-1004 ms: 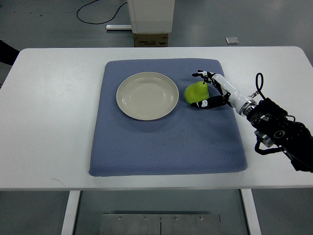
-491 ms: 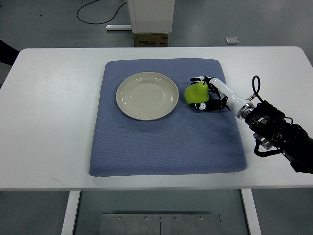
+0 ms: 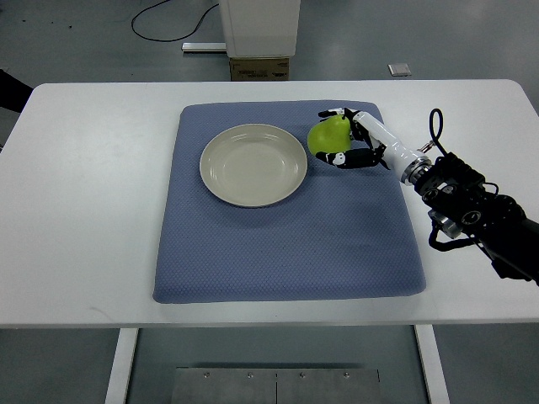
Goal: Place pear on plate with right hand
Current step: 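Lift the pear with the right hand and carry it above the plate, then lower the pear onto the plate and open the right hand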
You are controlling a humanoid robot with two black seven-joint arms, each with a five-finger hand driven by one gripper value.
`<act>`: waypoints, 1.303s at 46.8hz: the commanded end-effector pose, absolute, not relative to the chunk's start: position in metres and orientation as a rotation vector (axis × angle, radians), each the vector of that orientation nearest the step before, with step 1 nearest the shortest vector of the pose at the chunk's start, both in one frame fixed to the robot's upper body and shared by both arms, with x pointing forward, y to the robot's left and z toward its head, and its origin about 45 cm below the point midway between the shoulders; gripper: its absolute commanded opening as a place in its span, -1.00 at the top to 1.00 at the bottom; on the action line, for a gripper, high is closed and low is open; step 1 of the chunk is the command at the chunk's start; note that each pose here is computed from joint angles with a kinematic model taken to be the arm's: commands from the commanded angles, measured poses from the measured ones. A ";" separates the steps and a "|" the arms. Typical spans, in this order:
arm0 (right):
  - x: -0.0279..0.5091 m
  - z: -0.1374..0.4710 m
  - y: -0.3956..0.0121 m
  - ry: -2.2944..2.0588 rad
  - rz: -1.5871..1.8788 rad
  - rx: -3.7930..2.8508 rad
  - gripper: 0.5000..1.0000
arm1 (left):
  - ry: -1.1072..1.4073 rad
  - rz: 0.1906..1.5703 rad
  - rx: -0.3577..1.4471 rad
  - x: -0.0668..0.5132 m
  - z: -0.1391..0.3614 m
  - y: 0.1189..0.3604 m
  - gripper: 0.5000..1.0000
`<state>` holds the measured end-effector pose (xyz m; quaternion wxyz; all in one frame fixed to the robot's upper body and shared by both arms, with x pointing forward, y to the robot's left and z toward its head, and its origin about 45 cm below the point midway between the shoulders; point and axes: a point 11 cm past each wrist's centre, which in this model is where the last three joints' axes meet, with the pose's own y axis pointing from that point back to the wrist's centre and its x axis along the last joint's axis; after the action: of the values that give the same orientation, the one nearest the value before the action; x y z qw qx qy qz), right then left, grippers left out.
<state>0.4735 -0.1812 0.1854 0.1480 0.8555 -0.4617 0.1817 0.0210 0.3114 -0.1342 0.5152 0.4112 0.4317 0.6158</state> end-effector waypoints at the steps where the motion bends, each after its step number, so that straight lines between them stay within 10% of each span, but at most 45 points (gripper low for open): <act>1: 0.477 0.195 -0.170 -1.326 0.540 2.486 1.00 | 1.037 1.480 0.988 0.021 -0.134 0.311 -1.00; 61: 0.473 0.257 -0.081 -1.196 0.610 2.741 1.00 | 1.038 1.479 0.989 0.021 -0.134 0.311 -1.00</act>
<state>0.4756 -0.0845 0.2585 0.0470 0.8943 -0.3959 0.2032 0.0210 0.3114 -0.1342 0.5152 0.4112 0.4316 0.6158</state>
